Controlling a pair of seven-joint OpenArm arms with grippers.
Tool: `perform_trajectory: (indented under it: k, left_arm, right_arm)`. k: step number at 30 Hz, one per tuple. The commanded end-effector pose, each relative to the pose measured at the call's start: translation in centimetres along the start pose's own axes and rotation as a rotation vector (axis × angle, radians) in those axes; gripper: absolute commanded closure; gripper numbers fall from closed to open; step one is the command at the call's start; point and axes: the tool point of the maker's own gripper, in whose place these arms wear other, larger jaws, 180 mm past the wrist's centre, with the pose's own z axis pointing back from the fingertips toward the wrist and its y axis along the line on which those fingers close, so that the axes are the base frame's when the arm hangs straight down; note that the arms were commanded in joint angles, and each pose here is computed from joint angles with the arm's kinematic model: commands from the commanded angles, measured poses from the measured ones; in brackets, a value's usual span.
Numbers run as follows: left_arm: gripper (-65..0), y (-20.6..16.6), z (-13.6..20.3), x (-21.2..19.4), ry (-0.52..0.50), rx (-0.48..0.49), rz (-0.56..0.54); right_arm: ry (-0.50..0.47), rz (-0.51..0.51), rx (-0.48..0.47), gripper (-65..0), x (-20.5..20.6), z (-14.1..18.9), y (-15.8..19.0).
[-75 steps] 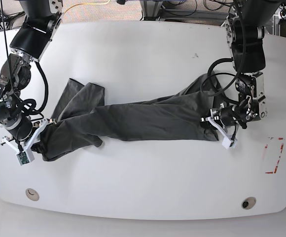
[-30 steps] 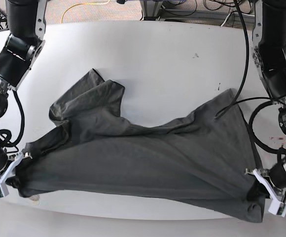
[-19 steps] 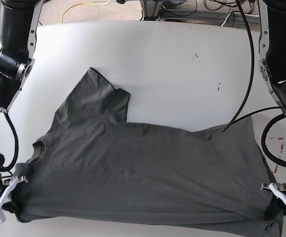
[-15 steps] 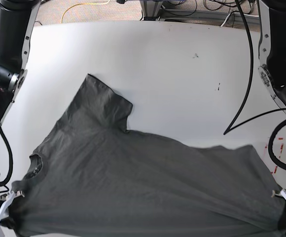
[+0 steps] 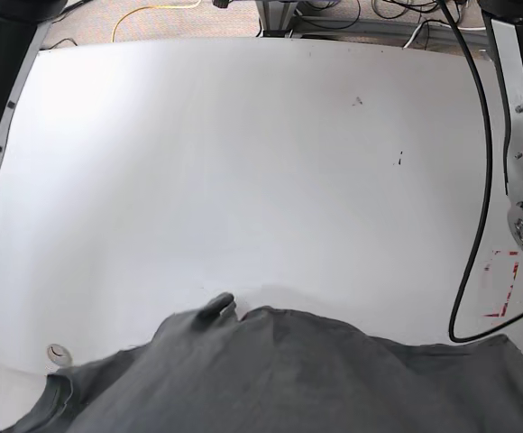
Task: Fold the T-shirt properly
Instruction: 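Lift the shirt with both grippers, swing it up and lay it flat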
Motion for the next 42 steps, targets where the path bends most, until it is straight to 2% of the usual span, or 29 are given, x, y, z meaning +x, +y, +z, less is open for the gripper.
perform_trajectory:
  k: [1, 7, 13, 18, 23, 29, 38, 42]
  left_arm:
    - [0.0, 2.0, 0.8, 3.2, -0.066, 0.047, 0.010]
    - [0.0, 2.1, 0.6, 3.8, -0.075, 0.035, 0.023]
    - [0.0, 1.3, 0.0, 0.8, -0.016, 0.020, 0.017]
    - [0.0, 0.0, 0.4, -2.3, 0.026, 0.023, -0.018]
    - [0.0, -1.2, 1.7, -7.0, 0.090, 0.028, -0.031]
    - [0.0, -2.8, 3.2, -13.4, 0.187, -0.013, 0.010]
    - [0.0, -4.9, 8.6, -24.7, 0.402, -0.048, 0.109]
    - [0.0, -5.9, 11.2, -28.9, 0.491, -0.057, 0.171]
  right_arm:
    - [-0.057, 0.023, -0.082, 0.0, 3.6, 2.4, -3.1]
    - [-0.009, 0.049, -0.077, 0.0, 3.3, 2.3, -2.7]
    - [0.035, 0.060, -0.119, 0.0, 2.2, 3.6, -4.0]
    - [0.065, 0.060, -0.107, 0.0, -1.9, 3.9, -2.5]
    - [0.152, -0.022, -0.054, 0.0, -8.9, 4.3, 0.2]
    - [0.256, -0.051, -0.012, 0.0, -15.9, 5.0, 4.1]
    - [0.380, -0.156, 0.086, 0.0, -25.6, 7.7, 13.3]
    - [0.427, -0.205, 0.129, 0.0, -28.5, 9.1, 17.0]
